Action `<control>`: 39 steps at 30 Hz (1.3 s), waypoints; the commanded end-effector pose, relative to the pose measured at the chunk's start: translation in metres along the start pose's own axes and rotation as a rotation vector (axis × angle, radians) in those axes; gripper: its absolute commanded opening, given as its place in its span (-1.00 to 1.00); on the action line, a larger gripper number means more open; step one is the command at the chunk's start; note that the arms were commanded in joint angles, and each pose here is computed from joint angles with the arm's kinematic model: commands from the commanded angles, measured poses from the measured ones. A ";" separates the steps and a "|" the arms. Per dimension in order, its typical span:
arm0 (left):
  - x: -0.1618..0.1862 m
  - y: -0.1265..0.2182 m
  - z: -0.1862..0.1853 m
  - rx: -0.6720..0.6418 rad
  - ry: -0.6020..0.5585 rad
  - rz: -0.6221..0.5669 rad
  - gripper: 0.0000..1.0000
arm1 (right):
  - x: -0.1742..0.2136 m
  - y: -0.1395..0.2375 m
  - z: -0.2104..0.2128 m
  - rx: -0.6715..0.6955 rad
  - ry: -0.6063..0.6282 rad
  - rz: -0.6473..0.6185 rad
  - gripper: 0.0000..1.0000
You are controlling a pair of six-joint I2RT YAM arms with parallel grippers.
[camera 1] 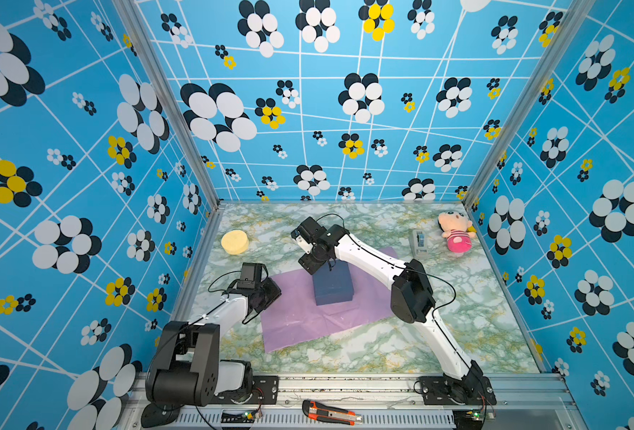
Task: Wrap the gift box in paper
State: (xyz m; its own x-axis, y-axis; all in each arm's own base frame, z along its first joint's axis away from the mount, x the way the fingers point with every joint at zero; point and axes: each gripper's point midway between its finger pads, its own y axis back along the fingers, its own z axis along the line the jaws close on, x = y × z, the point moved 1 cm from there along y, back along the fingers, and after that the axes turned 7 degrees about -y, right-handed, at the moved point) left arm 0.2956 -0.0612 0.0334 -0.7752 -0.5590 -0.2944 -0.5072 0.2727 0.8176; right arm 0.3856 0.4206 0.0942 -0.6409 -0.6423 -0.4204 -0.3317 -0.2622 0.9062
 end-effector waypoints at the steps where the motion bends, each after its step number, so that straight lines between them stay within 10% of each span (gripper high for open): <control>1: 0.009 -0.014 0.015 -0.042 0.041 0.032 -0.32 | 0.016 -0.001 0.002 -0.006 0.029 0.081 0.35; 18: 0.006 -0.013 0.027 -0.095 0.035 0.011 -0.36 | 0.042 0.004 0.017 -0.107 0.059 0.141 -0.21; 22: 0.006 -0.013 0.026 -0.094 0.034 0.011 -0.36 | 0.046 0.008 0.015 -0.101 0.029 0.141 -0.19; 26: 0.003 -0.011 0.023 -0.085 0.021 0.003 -0.34 | 0.026 0.030 0.014 -0.113 -0.024 0.023 0.26; 32: -0.014 0.004 0.007 -0.070 -0.036 -0.040 -0.26 | 0.003 0.098 -0.027 -0.211 -0.271 -0.187 0.46; 39: -0.017 0.004 0.005 -0.073 -0.053 -0.042 -0.25 | 0.085 0.099 -0.086 -0.355 -0.684 -0.138 0.55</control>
State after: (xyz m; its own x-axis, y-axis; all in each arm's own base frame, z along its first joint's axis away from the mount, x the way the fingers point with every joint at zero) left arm 0.3020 -0.0521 0.0345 -0.7722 -0.5384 -0.3373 -0.5138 0.2168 0.8301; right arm 0.3738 0.2832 0.1808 -0.8556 -0.1348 -0.4998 -0.3584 -0.5422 0.7599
